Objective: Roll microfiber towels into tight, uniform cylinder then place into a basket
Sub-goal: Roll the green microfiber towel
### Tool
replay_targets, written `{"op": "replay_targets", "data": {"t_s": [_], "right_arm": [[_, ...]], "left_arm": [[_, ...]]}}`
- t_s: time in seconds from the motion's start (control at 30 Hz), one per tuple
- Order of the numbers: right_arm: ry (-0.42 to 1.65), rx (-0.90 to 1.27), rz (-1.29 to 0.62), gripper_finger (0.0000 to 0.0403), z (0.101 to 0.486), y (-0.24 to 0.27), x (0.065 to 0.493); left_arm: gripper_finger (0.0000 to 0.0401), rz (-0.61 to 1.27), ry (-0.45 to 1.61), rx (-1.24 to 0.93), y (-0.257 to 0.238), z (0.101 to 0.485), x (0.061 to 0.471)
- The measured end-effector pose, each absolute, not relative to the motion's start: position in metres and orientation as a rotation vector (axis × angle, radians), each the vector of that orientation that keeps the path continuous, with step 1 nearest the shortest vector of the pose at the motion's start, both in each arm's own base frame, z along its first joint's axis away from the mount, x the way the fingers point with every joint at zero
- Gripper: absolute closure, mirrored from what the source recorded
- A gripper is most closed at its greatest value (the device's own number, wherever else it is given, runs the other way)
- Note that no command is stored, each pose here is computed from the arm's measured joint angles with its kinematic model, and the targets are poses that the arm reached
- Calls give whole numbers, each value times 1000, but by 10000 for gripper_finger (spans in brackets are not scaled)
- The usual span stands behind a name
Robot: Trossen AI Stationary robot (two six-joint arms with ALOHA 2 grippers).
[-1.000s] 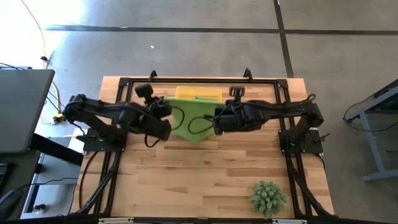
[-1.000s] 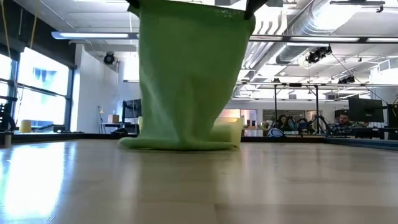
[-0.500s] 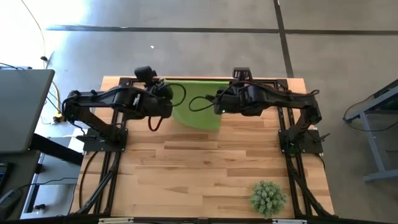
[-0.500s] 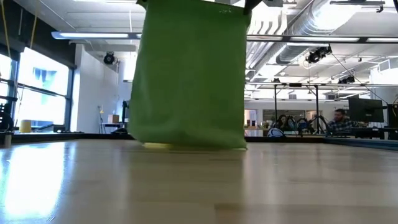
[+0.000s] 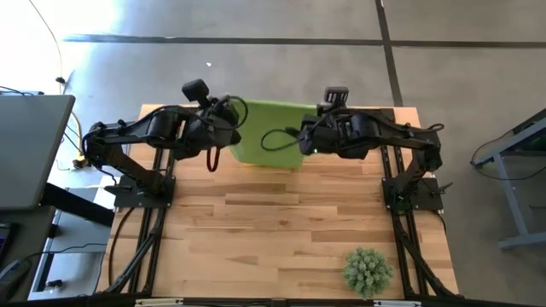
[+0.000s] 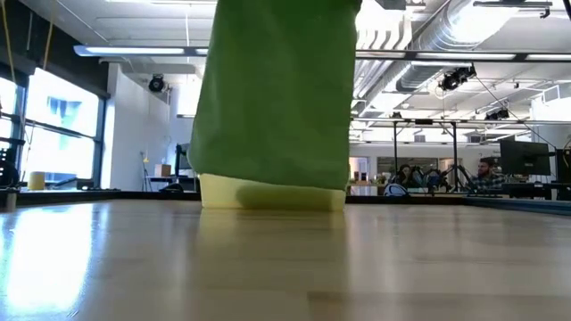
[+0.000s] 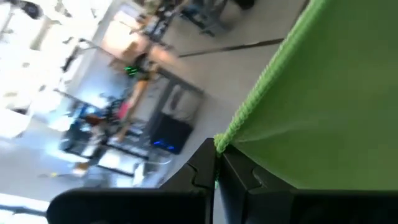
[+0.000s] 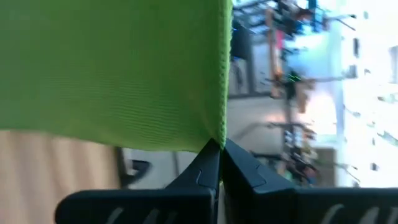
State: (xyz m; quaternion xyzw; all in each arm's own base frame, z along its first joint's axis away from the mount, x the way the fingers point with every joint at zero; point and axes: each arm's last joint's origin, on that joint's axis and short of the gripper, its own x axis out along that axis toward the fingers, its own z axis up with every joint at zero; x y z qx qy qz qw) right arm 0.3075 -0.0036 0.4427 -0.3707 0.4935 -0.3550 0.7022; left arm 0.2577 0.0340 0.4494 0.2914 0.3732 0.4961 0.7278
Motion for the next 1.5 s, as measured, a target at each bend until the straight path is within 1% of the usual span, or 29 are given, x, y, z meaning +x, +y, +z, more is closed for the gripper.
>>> {"op": "replay_targets", "data": {"t_s": [0.1,0.17,0.3,0.4,0.5,0.6,0.7,0.8,0.87,0.97,1.13,1.33,1.4,1.5], "right_arm": [[1087,-760,-690,402,440,10,307],[1074,-673,-600,402,437,20,307],[1089,-459,-399,402,424,45,309],[1155,-377,-290,402,401,70,310],[1240,-354,-239,402,371,96,307],[1275,-308,-195,402,338,123,306],[1262,-291,-125,402,306,147,305],[1210,-286,-68,402,276,164,306],[1160,-239,-15,402,261,173,308],[1146,-174,120,402,246,185,307],[1118,-115,291,402,239,198,307],[1096,-36,425,402,242,202,311],[1097,-55,448,402,241,199,313],[1110,-86,429,402,239,191,316]], "left_arm": [[400,990,807,582,22,445,258],[400,899,801,510,12,441,257],[400,697,813,248,-11,432,254],[400,569,860,98,-34,417,253],[400,475,928,44,-60,394,253],[400,425,972,-10,-85,370,251],[401,395,994,-22,-111,343,253],[401,359,972,14,-133,316,257],[401,329,990,34,-148,294,259],[401,273,1030,24,-168,266,266],[401,203,1122,37,-196,235,270],[401,23,1214,-80,-214,221,276],[401,15,1233,-77,-213,221,275],[401,49,1234,-46,-205,221,278]]}}
